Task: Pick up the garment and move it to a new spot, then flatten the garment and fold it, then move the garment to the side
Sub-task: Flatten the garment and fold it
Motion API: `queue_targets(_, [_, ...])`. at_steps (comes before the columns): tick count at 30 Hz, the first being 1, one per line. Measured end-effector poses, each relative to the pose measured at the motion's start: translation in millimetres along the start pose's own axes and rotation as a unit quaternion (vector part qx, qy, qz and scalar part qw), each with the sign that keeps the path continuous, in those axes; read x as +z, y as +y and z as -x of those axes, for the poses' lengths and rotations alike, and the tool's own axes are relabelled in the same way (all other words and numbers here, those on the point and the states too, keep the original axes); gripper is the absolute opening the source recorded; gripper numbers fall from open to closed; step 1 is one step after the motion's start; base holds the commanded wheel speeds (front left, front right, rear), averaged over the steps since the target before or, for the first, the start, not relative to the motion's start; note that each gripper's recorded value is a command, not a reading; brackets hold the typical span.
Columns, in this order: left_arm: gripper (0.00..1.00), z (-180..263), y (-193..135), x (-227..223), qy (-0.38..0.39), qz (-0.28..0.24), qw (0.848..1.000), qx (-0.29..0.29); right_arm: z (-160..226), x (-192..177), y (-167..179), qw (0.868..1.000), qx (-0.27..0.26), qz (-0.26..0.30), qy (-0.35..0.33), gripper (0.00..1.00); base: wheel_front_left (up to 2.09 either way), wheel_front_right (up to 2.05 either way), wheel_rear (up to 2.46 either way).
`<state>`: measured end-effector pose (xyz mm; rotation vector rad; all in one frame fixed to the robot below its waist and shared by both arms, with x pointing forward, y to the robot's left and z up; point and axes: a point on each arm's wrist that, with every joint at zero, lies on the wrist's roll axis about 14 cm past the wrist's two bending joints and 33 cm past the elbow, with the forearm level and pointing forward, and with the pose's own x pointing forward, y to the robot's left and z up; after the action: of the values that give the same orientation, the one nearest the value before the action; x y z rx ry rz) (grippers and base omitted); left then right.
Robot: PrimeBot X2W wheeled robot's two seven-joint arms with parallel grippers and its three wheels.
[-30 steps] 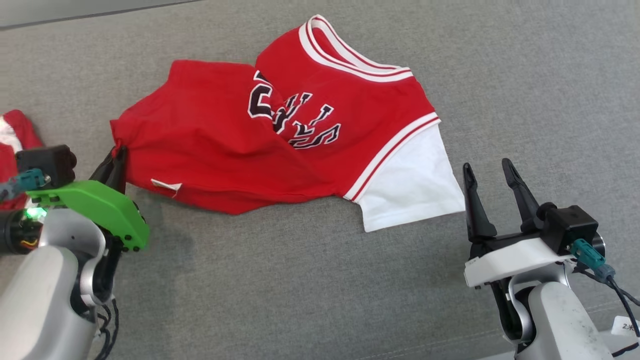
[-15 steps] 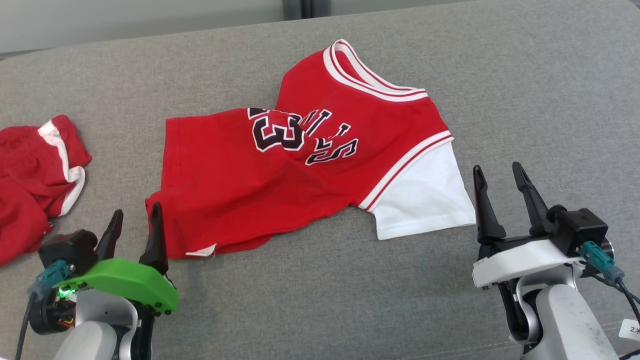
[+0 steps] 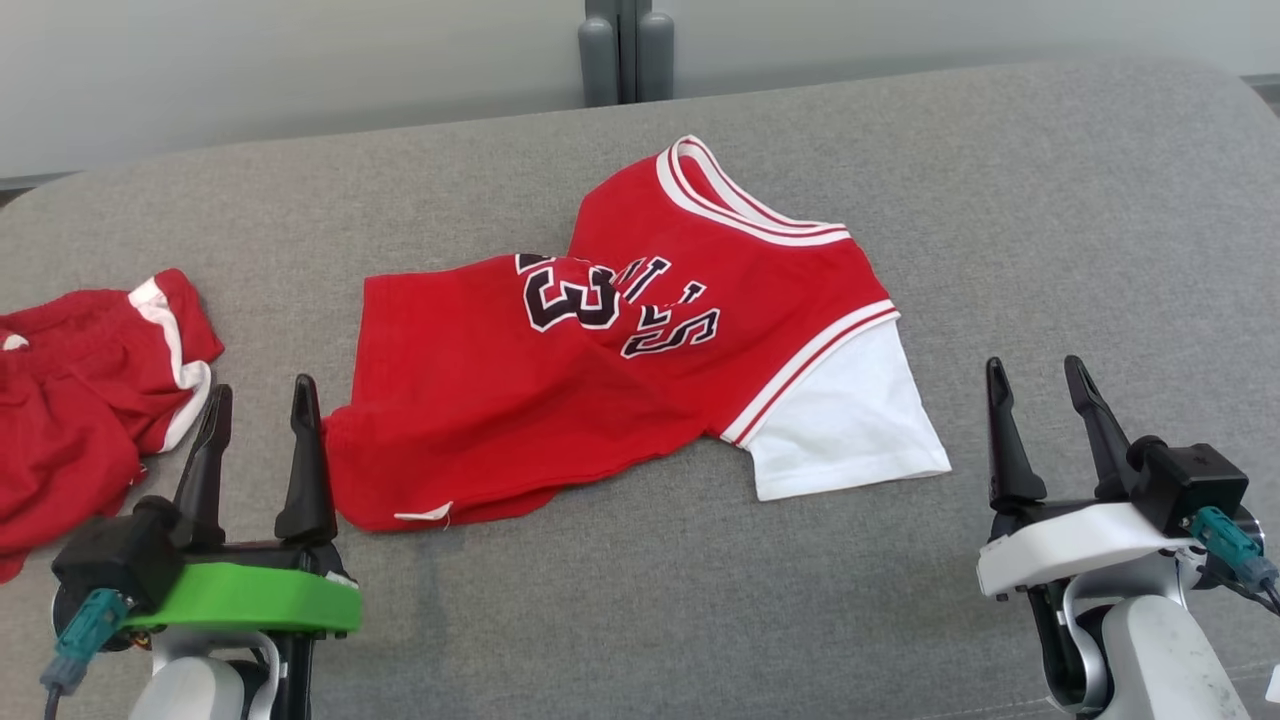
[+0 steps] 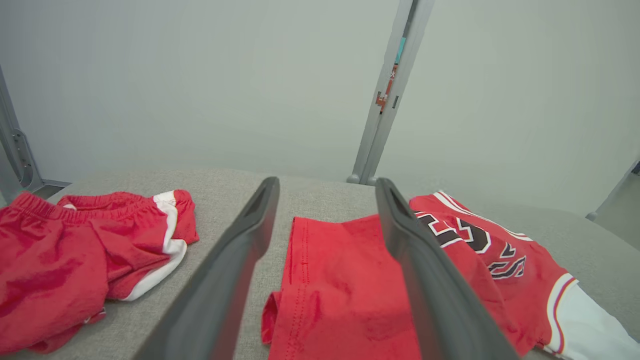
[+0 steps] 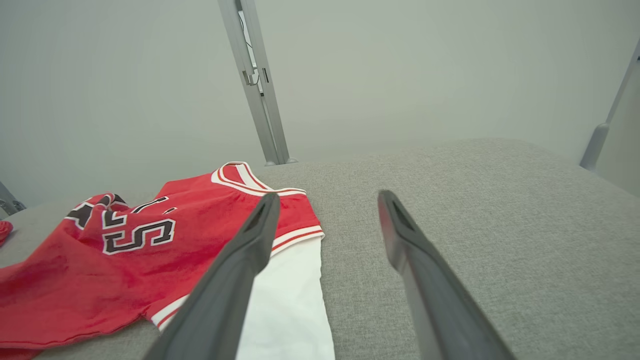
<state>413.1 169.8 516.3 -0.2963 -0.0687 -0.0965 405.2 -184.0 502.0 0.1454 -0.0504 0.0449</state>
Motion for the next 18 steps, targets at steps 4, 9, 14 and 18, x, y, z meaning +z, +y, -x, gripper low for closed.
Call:
queue_targets(4, [1.0,9.0,-5.1,9.4,-0.022,-0.01,1.0,-0.006,6.7,1.2,-1.8,1.0,-0.003,0.007,0.004,1.0,0.0,0.0,0.0])
queue_targets(9, [1.0,30.0,1.9,0.3,-0.009,-0.032,0.999,0.003,17.3,6.4,-6.2,1.0,-0.009,0.016,0.005,1.0,0.0,0.0,0.0])
queue_targets(14, [1.0,47.5,5.5,-7.2,0.001,-0.036,0.999,0.013,30.6,7.8,-7.3,1.0,-0.011,0.026,0.008,1.0,0.0,0.0,0.0])
queue_targets(18, [1.0,55.7,9.2,-8.9,0.004,-0.036,0.999,0.019,38.5,11.8,-8.5,0.999,-0.013,0.036,0.005,1.0,0.0,0.0,0.0])
